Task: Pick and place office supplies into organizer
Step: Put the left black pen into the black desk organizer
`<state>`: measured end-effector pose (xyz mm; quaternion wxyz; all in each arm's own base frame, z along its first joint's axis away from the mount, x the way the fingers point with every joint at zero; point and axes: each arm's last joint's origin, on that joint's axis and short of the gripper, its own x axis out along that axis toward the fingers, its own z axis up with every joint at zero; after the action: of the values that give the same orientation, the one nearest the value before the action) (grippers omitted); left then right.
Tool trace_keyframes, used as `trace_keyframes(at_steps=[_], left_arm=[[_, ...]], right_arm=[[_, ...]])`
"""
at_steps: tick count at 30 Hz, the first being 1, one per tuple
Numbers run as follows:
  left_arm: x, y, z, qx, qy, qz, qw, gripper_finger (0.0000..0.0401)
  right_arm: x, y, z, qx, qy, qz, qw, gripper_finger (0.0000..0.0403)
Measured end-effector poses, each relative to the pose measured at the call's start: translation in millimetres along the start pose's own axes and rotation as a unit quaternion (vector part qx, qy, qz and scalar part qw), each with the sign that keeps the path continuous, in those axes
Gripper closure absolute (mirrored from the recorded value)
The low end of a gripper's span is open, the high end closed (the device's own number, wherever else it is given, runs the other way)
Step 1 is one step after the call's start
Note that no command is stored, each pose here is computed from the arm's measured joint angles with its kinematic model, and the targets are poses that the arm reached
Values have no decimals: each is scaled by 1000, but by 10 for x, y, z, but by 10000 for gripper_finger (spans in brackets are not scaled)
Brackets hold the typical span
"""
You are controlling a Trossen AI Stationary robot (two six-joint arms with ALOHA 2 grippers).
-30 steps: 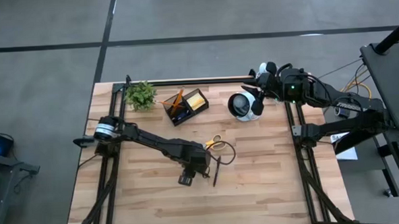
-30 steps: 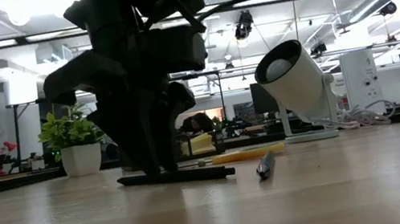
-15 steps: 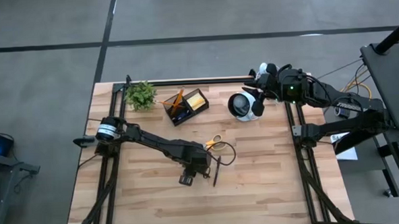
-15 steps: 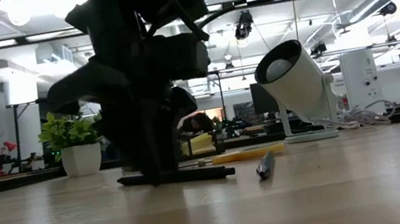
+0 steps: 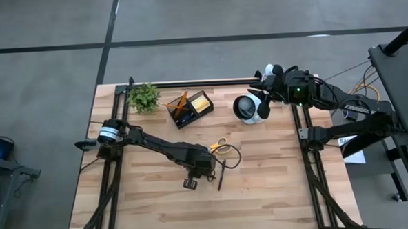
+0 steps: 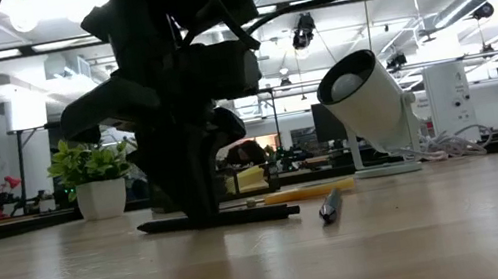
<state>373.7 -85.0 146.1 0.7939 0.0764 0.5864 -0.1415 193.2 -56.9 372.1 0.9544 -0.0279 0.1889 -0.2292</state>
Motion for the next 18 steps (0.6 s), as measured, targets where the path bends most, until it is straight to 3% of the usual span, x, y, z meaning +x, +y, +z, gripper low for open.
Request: trace_keyframes(at_steps=[18], left_arm=[[-164,-1,-20,-2,-3,-10,1000,394]], right_arm=[[0,-1,1,-12,-1,-1,1000,337]])
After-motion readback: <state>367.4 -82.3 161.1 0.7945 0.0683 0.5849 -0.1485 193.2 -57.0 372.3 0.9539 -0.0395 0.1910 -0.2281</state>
